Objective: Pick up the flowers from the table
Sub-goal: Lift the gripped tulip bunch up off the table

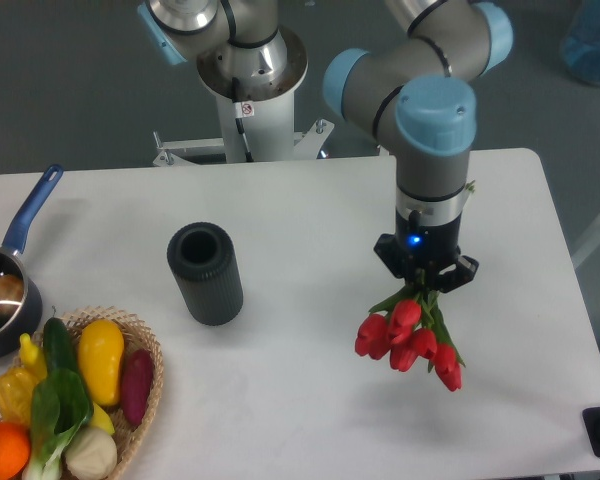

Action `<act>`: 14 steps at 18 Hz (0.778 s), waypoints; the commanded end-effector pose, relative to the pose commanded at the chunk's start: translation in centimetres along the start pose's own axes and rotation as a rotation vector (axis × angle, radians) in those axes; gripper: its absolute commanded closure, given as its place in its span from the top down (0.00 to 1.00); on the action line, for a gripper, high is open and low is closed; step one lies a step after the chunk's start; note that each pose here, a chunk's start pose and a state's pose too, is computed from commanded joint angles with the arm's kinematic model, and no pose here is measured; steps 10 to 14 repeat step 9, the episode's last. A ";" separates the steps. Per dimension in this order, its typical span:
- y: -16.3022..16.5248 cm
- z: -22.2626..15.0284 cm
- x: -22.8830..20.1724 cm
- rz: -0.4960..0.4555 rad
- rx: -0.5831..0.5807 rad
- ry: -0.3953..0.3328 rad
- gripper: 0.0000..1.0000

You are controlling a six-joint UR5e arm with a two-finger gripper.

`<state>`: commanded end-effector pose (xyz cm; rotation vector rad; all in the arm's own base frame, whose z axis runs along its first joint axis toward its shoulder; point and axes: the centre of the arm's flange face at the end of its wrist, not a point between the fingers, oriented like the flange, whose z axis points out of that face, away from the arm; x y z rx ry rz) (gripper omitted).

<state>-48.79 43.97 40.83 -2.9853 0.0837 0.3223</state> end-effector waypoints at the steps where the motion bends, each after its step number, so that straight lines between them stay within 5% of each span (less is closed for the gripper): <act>1: 0.3 -0.2 0.0 -0.003 -0.007 0.002 0.00; 7: 1.9 -3.8 -0.9 0.006 -0.031 0.042 0.00; 14: 2.1 -3.7 -0.8 0.023 -0.039 0.057 0.00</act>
